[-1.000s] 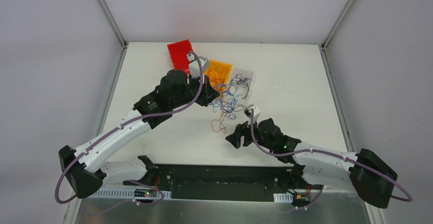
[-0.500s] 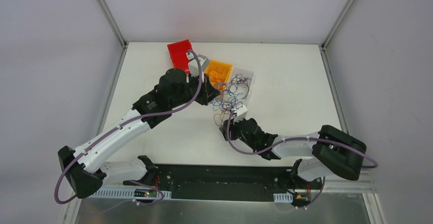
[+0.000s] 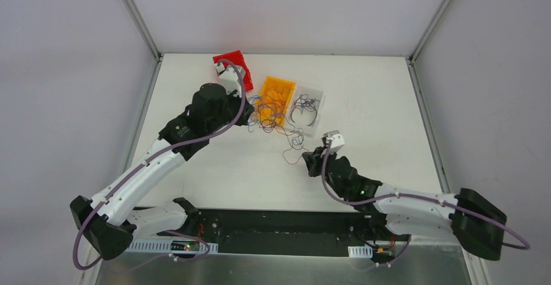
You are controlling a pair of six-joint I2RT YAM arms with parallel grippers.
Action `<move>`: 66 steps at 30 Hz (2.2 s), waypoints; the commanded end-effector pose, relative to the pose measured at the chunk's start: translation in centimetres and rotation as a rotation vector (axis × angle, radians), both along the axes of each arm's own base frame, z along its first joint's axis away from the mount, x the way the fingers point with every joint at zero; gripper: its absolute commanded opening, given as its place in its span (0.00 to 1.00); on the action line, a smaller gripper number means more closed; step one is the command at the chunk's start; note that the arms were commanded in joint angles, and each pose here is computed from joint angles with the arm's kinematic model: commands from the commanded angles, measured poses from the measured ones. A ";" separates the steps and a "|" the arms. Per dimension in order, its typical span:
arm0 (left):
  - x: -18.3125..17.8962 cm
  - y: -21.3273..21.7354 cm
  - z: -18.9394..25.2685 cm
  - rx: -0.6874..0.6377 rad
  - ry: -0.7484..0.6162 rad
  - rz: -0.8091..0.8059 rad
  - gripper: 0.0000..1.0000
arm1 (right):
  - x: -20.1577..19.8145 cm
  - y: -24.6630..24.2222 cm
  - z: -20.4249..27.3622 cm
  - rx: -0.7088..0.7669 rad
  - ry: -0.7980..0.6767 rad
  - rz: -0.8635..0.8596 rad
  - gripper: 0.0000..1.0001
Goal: Untangle the cables
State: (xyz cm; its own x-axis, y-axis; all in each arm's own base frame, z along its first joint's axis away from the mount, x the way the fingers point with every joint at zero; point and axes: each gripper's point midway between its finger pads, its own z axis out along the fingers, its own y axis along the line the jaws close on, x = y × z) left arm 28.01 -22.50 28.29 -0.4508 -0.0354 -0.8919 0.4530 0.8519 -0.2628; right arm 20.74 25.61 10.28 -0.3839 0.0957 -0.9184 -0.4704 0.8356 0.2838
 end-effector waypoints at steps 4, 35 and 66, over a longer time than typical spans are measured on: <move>1.0 10.3 -1.8 0.150 -0.029 0.385 0.00 | 1.2 -10.1 1.8 0.062 0.036 -0.398 0.00; -3.2 23.0 -4.4 0.313 0.014 0.996 0.40 | 4.1 -19.8 9.1 0.101 0.198 -0.706 0.00; -4.7 -6.5 6.2 -0.191 -0.435 -0.528 0.96 | 2.3 -1.7 36.4 0.464 0.141 0.300 0.00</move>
